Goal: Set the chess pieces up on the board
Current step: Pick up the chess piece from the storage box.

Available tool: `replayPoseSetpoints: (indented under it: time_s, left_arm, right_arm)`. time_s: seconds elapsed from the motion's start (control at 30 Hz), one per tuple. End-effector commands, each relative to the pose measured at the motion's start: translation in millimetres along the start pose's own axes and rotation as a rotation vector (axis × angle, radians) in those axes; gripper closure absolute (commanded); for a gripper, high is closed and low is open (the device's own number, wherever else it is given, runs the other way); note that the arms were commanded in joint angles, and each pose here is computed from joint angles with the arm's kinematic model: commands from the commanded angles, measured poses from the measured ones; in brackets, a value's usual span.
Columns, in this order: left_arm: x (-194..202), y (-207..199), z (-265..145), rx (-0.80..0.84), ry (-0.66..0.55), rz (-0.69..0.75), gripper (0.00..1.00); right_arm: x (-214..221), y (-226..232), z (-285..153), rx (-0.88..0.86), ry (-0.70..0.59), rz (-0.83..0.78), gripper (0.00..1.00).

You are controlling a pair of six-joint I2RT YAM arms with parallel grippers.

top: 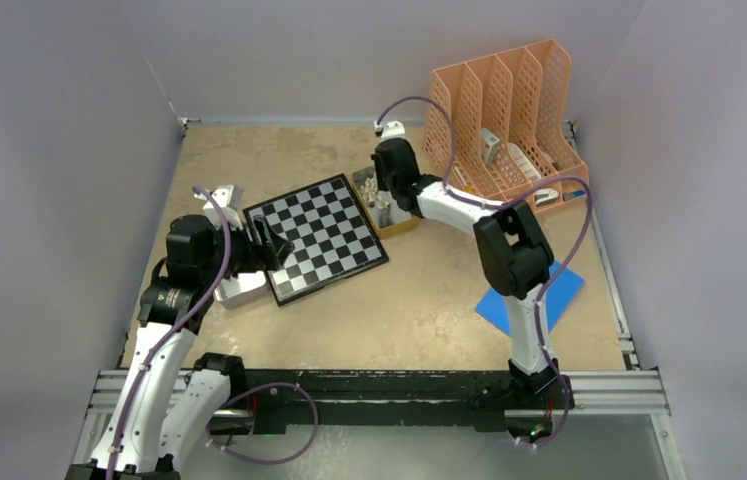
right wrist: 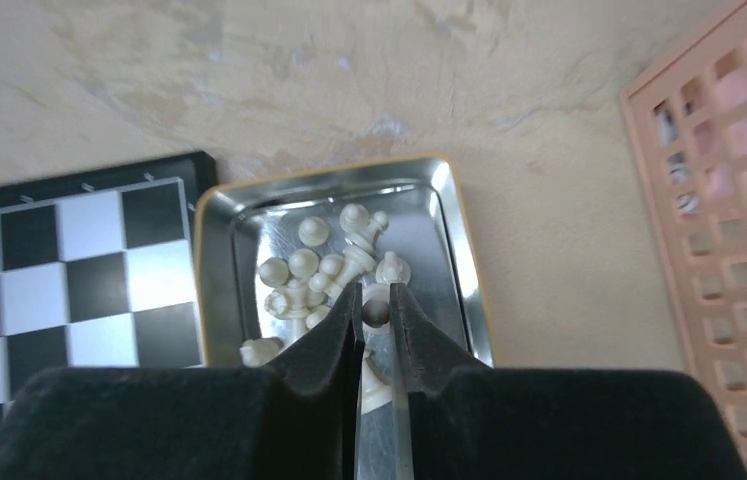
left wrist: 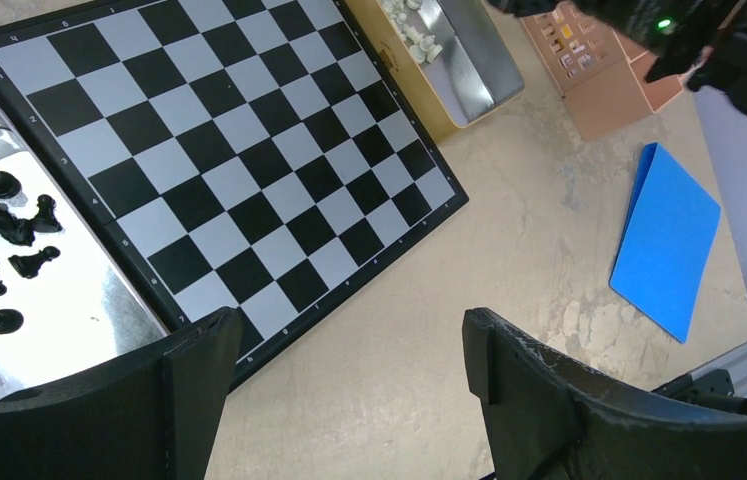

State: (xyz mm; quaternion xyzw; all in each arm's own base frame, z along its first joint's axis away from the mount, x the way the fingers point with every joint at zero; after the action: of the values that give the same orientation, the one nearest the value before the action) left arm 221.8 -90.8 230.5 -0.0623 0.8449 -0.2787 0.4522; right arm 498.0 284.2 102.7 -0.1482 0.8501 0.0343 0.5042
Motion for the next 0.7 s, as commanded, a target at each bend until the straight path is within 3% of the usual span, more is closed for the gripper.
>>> replayPoseSetpoints:
  time_s: [0.0,0.3,0.67]
  left_arm:
    - [-3.7,-0.3,0.8,0.001,-0.022,-0.003,0.19]
    - [-4.9,1.6,1.0,-0.013,-0.026,-0.009,0.19]
    - [-7.2,3.0,-3.1,-0.028,-0.05,-0.01,0.2]
  right_arm:
    - [-58.4,-12.4,-40.2,0.026,-0.115,0.051,0.91]
    - [-54.5,18.8,-99.1,-0.108,-0.076,0.115,0.93]
    - [-3.2,85.7,-178.8,-0.326,-0.061,0.089,0.92]
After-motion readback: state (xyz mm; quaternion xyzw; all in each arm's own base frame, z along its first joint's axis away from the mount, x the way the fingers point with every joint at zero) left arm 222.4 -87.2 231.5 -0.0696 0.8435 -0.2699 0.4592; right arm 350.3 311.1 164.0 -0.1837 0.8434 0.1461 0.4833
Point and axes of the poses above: each gripper's point midway between its finger pads, its own z axis out along the fingers, its own y axis along the line the jaws close on, x = y × z, the point moved 2 cm from there along -z, back along the fingers, and after that the axes turned 6 degrees about -z, right-handed, at the moved point
